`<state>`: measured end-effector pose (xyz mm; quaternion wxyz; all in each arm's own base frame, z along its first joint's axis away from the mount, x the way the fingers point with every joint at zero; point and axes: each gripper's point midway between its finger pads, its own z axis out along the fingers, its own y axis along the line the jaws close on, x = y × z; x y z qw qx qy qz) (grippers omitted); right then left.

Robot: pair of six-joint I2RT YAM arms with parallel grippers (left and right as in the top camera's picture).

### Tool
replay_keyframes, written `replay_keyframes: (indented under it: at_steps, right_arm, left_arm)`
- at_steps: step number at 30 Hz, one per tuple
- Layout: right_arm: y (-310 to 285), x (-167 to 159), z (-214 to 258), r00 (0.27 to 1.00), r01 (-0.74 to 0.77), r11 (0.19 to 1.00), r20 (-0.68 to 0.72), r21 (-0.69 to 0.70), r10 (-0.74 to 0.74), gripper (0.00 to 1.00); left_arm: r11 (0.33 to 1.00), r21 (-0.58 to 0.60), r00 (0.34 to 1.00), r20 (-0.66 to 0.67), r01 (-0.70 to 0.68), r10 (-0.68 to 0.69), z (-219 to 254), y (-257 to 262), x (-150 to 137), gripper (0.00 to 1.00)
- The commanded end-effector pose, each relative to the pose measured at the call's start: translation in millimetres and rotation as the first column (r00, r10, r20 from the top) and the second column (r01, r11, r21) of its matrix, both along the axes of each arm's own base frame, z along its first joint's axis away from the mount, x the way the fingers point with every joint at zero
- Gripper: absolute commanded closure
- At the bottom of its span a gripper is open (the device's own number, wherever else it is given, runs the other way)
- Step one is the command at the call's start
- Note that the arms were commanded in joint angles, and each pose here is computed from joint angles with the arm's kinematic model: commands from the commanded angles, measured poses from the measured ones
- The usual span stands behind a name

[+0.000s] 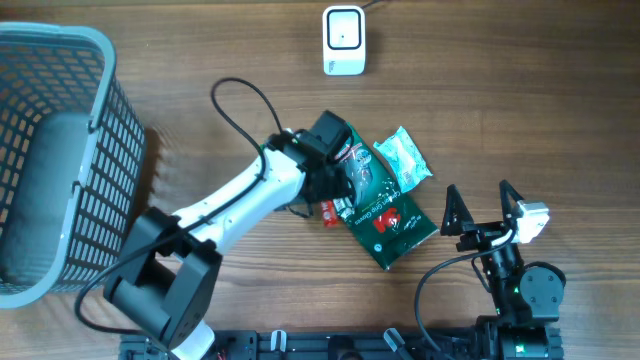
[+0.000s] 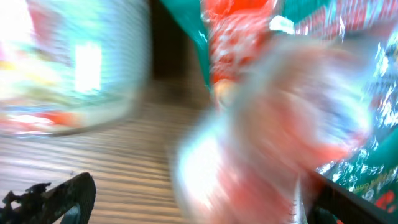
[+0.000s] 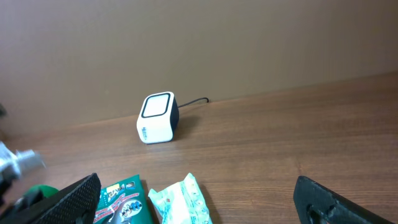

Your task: Scan the item barcode

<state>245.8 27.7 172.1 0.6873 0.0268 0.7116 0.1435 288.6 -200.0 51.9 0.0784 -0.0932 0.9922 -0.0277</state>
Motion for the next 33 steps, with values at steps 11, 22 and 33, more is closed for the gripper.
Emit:
replay_keyframes:
  at_steps: [11,22,33]
  right_arm:
    - [0,0,2,1.000,-0.002,1.000,0.009,0.004,0.001,0.00]
    - [0,0,2,1.000,-0.001,1.000,0.009,0.005,0.001,0.00]
    - [0,0,2,1.000,-0.002,1.000,0.009,0.005,0.001,0.00]
  left_arm:
    - [0.874,0.181,0.044,0.983,-0.451,-0.180,537,132,63,0.00]
    - [0.893,0.448,0.119,0.885,0.048,-0.450,478,129,7,0.00]
    - [0.906,0.376,-0.201,0.920,0.195,-0.338,459,140,-129,0.00]
